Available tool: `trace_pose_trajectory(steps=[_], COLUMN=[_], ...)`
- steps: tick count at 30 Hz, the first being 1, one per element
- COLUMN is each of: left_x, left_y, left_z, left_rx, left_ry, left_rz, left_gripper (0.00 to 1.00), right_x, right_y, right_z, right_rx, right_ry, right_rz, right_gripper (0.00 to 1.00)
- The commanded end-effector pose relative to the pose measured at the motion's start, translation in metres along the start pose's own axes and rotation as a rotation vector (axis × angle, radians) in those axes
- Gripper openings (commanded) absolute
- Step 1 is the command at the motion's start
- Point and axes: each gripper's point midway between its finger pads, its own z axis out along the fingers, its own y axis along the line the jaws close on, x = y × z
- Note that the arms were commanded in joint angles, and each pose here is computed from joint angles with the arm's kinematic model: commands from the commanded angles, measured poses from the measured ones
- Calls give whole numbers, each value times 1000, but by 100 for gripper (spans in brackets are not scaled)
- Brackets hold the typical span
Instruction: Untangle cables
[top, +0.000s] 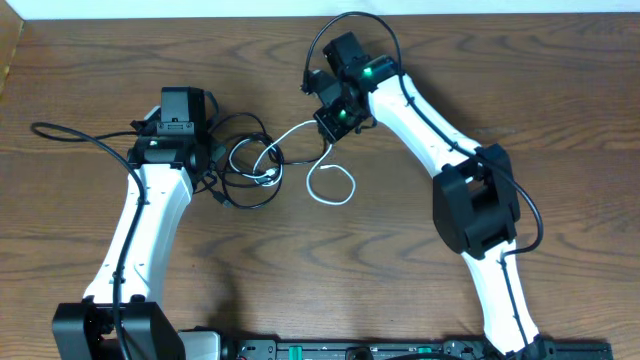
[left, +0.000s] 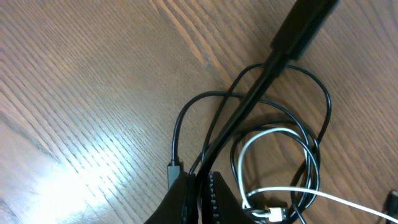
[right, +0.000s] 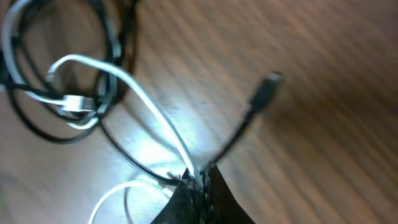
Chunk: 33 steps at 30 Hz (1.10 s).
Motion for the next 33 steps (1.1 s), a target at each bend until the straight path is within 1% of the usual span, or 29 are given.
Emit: trace_pose_trajectory(steps=[1, 3, 5, 7, 8, 11, 13, 16, 21, 23, 25, 29, 31, 32, 33], left_x=[1, 6, 16, 32, 44, 58, 58, 50, 31, 23, 15, -2, -13, -20, -24], left_y=[1, -13, -34, -60, -81, -109, -118, -126, -131, -128, -122, -109, -96, -84, -75], left_z=[4, 3, 0, -10, -23, -54, -72, -95, -135, -142, -142, -133, -113, -95, -84], left_rx=[-2, 73, 193, 362, 515, 782, 909, 1063, 1292, 1323, 1314, 1266, 1155, 1044, 970], left_ry=[4, 37, 92, 168, 224, 301, 321, 310, 266, 239, 219, 188, 178, 172, 168], left_rz=[56, 119, 193, 278, 347, 425, 437, 460, 488, 487, 470, 415, 341, 277, 235], left_gripper=[7, 7, 7, 7, 7, 7, 7, 8, 7, 7, 7, 7, 7, 7, 7], right_x=[-15, -24, -35, -47, -54, -69, -80, -91, -103, -104, -102, -102, -102, -102, -101], right_y=[-19, -21, -19, -18, -19, -9, 1, 8, -5, -19, -32, -50, -59, -60, -61], right_z=[-17, -26, -37, -50, -58, -78, -93, -111, -130, -132, -135, -145, -154, -158, -159], right_rx=[53, 55, 27, 21, 26, -9, -38, -37, 55, 117, 164, 181, 177, 152, 132], right_ry=[-51, -83, -120, -159, -182, -234, -275, -317, -362, -361, -358, -378, -396, -407, -412], right_rz=[34, 68, 65, 56, 50, -18, -77, -130, -133, -119, -100, -29, 37, 77, 99], right_gripper=[1, 1, 1, 1, 1, 1, 1, 1, 1, 1, 1, 1, 1, 1, 1])
